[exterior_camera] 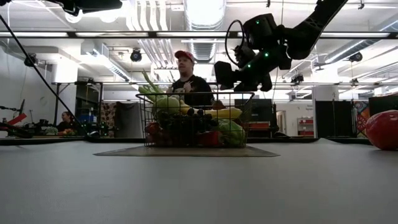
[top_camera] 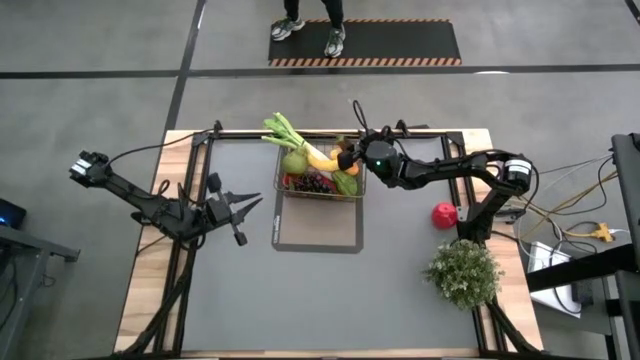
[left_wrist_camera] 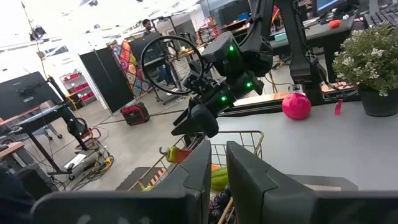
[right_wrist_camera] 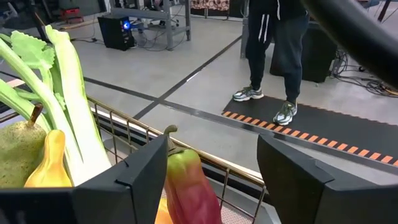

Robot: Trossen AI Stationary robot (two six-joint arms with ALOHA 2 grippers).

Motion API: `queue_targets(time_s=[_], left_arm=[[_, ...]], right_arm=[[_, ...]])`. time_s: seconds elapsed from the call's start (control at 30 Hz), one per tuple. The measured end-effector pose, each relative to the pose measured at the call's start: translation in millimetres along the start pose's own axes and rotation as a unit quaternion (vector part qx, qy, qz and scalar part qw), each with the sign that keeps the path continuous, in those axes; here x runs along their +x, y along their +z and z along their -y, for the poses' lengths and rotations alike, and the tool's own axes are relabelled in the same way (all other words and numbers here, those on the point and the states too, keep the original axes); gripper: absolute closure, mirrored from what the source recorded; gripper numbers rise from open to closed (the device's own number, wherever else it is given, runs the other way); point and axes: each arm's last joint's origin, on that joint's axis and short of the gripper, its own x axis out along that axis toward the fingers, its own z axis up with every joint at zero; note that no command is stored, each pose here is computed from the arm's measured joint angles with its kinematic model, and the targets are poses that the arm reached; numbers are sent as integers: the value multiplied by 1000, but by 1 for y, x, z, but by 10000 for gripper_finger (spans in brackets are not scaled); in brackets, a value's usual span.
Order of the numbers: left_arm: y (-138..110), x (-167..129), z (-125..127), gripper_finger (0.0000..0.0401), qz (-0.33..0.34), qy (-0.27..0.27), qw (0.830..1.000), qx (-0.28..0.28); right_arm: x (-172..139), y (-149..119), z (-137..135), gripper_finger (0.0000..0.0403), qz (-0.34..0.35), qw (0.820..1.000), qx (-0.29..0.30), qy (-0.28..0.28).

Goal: Build produce basket
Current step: Put the apple into the wire basket

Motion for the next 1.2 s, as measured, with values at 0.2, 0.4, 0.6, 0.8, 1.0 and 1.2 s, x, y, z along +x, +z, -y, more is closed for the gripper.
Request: queue_targets(time_s=[0.2,0.4,0.6,0.8,1.0,1.2], left_arm=[[0,0,0,370,0,0,1000,0],[0,0,1,370,-1,0,1000,10],[0,1,1,370,-1,0,1000,13],[0,1,1,370,-2,0,1000,13],[0,1,1,370,-1,0,1000,13],[-1,1,1,370,-2,0,1000,15]], right_arm=[[-4,4,-1,160,5,1000,3,5],[-18,17,-6,160,18,1000,9,23],[-46,36,-8,163,14,999,3,46],[-78,53,-4,161,4,998,-9,70],[-107,59,-1,160,-31,994,3,108],[-123,54,6,144,-120,979,59,154]])
